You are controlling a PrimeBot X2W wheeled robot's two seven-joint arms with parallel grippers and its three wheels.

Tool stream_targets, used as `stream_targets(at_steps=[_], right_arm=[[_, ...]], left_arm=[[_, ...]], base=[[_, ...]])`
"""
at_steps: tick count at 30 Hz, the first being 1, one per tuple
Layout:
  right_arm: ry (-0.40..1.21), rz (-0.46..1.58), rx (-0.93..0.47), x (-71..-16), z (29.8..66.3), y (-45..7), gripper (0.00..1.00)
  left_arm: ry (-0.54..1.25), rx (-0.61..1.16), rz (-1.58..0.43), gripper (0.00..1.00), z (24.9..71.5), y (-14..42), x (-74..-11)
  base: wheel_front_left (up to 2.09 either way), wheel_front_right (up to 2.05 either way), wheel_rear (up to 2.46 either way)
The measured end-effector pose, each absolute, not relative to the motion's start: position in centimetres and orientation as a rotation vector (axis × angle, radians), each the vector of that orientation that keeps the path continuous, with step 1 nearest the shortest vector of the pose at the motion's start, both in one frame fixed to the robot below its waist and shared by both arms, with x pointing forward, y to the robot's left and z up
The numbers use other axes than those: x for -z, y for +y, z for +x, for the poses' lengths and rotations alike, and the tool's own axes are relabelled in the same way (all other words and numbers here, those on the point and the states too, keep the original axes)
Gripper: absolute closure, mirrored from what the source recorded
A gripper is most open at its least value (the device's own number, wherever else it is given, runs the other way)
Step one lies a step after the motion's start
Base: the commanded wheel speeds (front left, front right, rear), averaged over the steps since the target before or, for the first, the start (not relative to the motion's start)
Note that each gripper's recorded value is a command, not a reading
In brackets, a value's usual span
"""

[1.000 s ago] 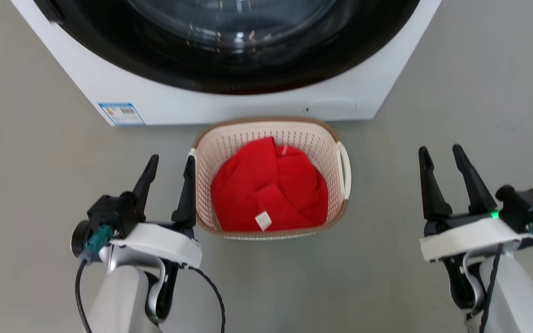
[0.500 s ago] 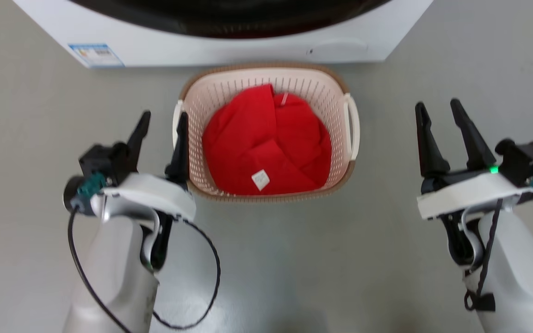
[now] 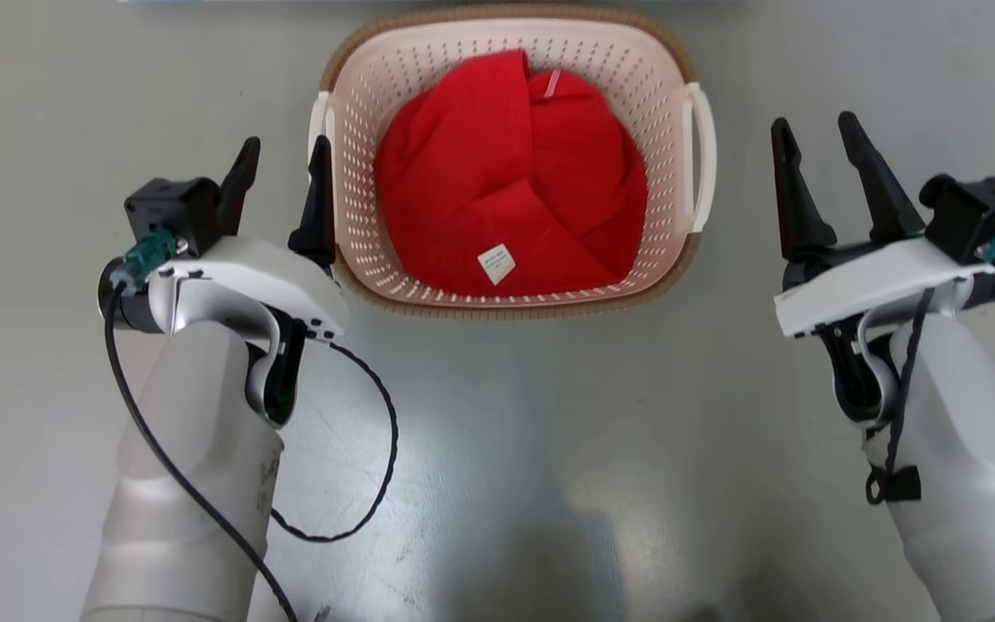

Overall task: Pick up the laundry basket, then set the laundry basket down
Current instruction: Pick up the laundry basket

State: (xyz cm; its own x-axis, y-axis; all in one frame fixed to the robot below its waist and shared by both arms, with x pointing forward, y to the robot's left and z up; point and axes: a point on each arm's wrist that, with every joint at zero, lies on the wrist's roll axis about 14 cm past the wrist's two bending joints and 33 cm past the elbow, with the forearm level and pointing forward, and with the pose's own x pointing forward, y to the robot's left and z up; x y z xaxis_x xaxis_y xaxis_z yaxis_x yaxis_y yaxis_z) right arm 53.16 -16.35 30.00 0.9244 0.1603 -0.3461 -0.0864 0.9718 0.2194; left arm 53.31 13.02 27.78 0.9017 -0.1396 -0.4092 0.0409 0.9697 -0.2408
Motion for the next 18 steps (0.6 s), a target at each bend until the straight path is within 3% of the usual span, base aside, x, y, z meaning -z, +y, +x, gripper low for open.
stream_targets(at_steps=[18], right_arm=[[0.541, 0.21, -0.134, -22.4, 54.4, -15.2, 0.0]], left_arm=[[0.626, 0.083, -0.211, 0.0, 54.0, 13.3, -20.2]], base=[[0.0, 0.0, 0.0]])
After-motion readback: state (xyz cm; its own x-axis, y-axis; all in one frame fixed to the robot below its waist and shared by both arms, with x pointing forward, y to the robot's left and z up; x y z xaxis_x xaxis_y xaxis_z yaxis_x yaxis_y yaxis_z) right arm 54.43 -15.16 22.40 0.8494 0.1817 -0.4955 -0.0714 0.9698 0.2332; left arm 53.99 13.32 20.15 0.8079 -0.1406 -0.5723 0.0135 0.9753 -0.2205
